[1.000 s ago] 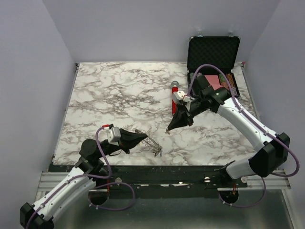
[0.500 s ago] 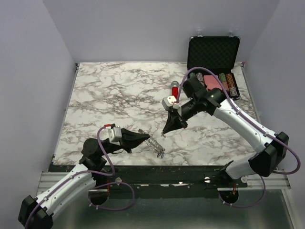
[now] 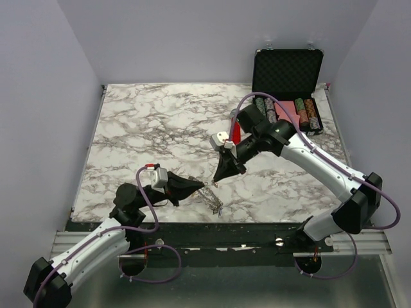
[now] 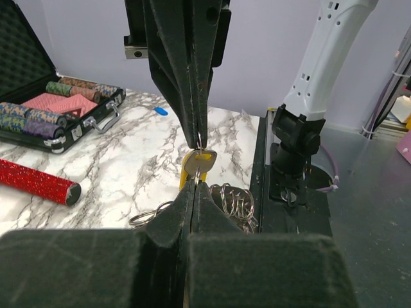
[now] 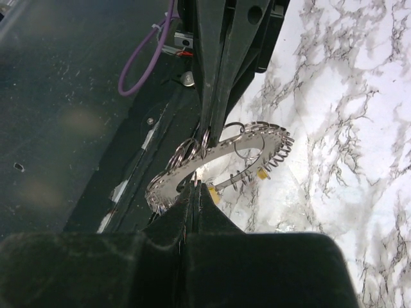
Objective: Put the keys on the keyring
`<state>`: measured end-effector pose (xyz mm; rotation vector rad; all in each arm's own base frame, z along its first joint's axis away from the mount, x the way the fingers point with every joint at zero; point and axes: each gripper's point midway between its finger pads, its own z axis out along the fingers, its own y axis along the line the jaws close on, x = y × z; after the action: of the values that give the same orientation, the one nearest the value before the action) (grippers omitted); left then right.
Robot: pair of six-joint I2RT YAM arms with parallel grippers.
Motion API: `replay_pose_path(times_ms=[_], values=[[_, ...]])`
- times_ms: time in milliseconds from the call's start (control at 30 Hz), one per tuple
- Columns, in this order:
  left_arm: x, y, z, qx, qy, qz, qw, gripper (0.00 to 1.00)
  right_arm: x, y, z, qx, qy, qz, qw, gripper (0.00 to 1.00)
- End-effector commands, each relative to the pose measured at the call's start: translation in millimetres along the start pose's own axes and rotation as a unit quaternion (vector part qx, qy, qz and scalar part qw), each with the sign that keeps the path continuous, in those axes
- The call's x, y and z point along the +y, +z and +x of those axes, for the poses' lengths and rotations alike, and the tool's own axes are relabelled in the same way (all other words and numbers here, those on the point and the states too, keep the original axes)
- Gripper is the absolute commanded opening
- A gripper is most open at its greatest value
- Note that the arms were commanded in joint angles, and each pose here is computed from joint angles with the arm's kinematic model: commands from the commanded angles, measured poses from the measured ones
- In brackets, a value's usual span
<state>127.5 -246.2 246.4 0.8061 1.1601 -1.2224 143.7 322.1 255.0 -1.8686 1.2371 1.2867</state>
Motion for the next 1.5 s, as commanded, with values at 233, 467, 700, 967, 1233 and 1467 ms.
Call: replay_pose_path(times_ms=[233, 467, 700, 967, 1233, 1467], values=[[-3.9, 4.9, -10.1, -0.016, 0.016, 0.019, 1.0, 0.0, -4.5, 12.9, -4.7, -0.003, -0.002, -0.009, 1.0, 0.0], [-4.7, 4.0, -9.2, -0.016, 0.014, 0.019, 1.0, 0.0, -10.3, 13.7, -1.2, 0.003, 0.008, 0.005, 1.0, 0.0], [-5.4, 3.2, -10.9, -0.019, 0.015, 0.018, 1.0, 0.0, -11.3, 15.3, 0.7, 0.004, 0.014, 0.008, 1.0, 0.0], [-3.5, 2.7, -10.5, -0.019, 0.014, 0.012, 1.0, 0.0, -9.1, 17.7, 1.7, 0.006, 0.016, 0.004, 1.0, 0.0], [0.3, 0.7, -7.7, -0.013, 0.014, -0.001, 1.0, 0.0, -7.5, 15.2, -2.7, 0.004, 0.01, 0.003, 1.0, 0.0], [2.4, -0.5, -7.0, -0.009, 0.017, -0.009, 1.0, 0.0, -9.9, 14.2, -4.0, 0.006, 0.014, 0.011, 1.0, 0.0]])
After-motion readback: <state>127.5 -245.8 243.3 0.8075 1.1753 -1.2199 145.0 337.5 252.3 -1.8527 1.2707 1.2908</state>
